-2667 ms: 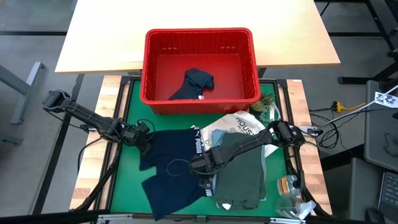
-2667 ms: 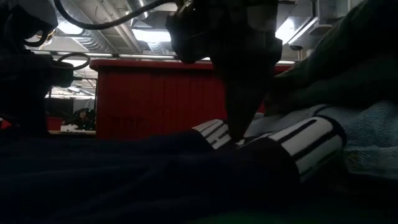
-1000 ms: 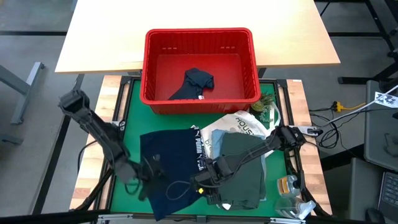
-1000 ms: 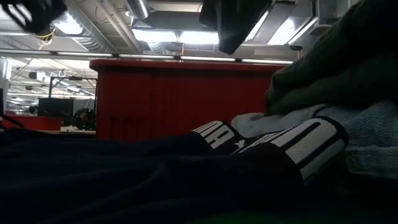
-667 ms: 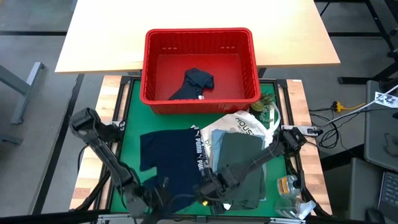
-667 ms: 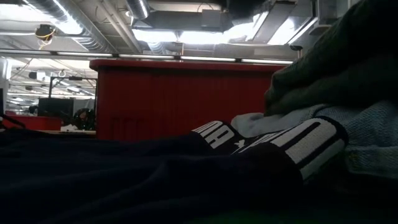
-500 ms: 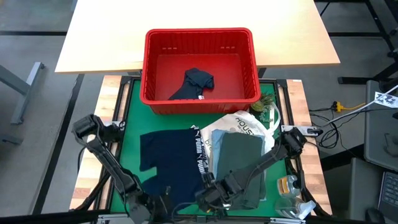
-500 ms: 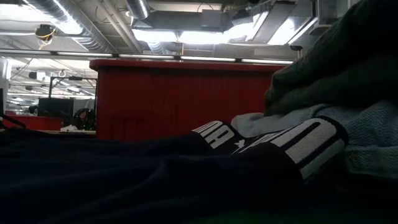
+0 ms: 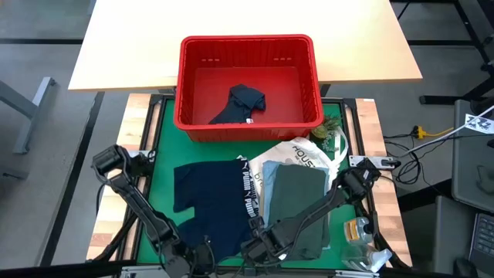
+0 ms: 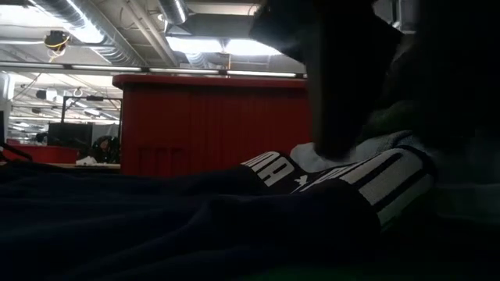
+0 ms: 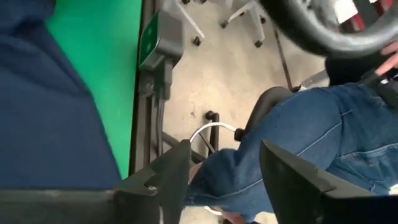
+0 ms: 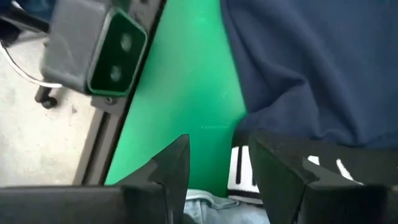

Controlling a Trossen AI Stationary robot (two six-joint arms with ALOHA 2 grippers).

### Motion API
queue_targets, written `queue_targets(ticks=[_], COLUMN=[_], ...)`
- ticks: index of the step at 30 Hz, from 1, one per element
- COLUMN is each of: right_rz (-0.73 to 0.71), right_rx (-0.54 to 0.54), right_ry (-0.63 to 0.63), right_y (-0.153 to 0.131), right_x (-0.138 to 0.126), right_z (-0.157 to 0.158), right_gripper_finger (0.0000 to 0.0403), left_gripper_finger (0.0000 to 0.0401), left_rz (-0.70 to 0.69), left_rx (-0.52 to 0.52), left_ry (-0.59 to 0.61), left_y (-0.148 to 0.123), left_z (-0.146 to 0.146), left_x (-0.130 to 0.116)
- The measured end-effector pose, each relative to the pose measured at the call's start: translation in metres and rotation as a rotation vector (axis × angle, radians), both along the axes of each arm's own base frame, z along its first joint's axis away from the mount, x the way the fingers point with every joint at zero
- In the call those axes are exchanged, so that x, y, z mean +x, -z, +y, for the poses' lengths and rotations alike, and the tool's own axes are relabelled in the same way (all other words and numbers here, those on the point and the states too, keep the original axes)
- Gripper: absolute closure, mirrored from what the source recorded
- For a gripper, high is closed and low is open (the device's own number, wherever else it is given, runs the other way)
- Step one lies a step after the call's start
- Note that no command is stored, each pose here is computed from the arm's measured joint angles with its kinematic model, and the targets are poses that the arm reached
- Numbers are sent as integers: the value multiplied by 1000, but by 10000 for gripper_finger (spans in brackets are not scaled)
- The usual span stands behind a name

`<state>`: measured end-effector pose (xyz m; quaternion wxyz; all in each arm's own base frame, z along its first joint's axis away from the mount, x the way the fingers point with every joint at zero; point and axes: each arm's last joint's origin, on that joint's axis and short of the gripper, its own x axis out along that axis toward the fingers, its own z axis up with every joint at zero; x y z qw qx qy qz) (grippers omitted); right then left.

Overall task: Fold Laundry from Bin
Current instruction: Fold the dark blue boxer

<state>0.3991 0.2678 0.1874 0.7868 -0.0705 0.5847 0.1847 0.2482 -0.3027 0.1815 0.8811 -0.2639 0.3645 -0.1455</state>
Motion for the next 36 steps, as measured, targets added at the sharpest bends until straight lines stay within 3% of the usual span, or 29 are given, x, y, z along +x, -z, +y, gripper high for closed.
queue_targets(ticks=[7,13,23,30,36], right_rz=[2,30,36,30,26], right_rx=[-61,-101,-164,-172,-171], right_ry=[15,20,35,38,38], right_y=[3,14,22,22,22], right_x=[-1,-1,-2,-1,-1], right_z=[-3,-3,-5,-5,-5], right_gripper_finger=[237,237,237,237,237], left_gripper_finger=[170,166,166,166,166], left_rz=[40,45,118,247,218], left_rx=[7,12,3,47,78], left_ry=[18,19,118,37,-9], left_y=[11,12,15,24,25], left_z=[-2,-2,-9,-8,-11], left_x=[0,0,-12,-27,-33])
